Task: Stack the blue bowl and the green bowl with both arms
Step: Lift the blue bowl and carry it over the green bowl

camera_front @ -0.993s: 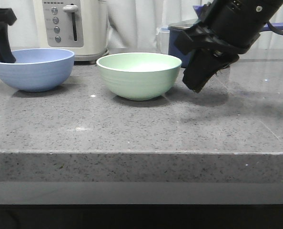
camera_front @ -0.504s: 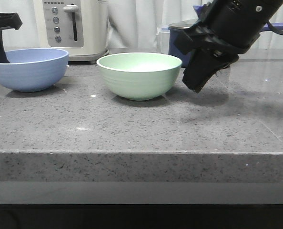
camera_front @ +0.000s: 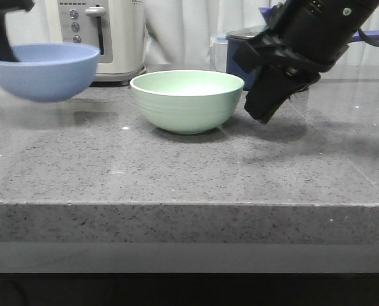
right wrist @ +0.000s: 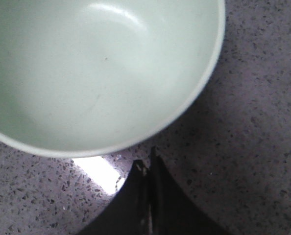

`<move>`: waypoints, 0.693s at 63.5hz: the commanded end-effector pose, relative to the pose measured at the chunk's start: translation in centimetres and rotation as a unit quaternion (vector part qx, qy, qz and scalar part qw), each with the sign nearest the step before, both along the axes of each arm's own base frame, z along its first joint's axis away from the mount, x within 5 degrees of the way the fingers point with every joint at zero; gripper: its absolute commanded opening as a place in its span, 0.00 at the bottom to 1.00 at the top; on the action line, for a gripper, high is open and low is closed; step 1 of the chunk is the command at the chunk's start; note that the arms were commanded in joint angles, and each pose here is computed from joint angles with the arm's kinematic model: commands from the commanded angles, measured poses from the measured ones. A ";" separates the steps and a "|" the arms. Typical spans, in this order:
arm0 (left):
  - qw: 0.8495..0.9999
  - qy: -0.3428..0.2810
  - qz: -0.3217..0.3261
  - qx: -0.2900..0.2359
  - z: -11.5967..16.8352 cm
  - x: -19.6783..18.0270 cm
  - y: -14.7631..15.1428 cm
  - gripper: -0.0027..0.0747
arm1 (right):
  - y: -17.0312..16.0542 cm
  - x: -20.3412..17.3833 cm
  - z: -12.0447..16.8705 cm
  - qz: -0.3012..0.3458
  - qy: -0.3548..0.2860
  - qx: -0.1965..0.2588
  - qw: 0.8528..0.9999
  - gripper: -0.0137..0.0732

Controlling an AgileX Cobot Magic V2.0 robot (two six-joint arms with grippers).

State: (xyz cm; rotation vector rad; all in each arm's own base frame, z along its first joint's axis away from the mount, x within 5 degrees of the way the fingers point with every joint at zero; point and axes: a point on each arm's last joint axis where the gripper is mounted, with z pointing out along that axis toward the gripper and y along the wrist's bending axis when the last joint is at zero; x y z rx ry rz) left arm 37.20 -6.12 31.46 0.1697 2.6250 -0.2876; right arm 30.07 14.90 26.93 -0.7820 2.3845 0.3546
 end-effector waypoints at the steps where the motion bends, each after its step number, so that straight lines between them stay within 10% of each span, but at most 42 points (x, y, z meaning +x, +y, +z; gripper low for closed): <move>1: 0.997 -0.069 -0.030 -0.027 4.8 -1.2 -2.3 0.01 | -0.1 0.1 2.2 -0.008 -0.047 0.024 0.999 0.08; 16: 0.986 -0.117 -0.111 -0.044 7.9 -1.9 -8.5 0.01 | -0.1 0.1 2.2 -0.008 -0.047 0.024 0.999 0.08; 44: 0.977 -0.090 -0.186 -0.043 4.9 -1.1 -15.6 0.01 | -0.1 0.1 2.2 -0.008 -0.047 0.024 0.999 0.08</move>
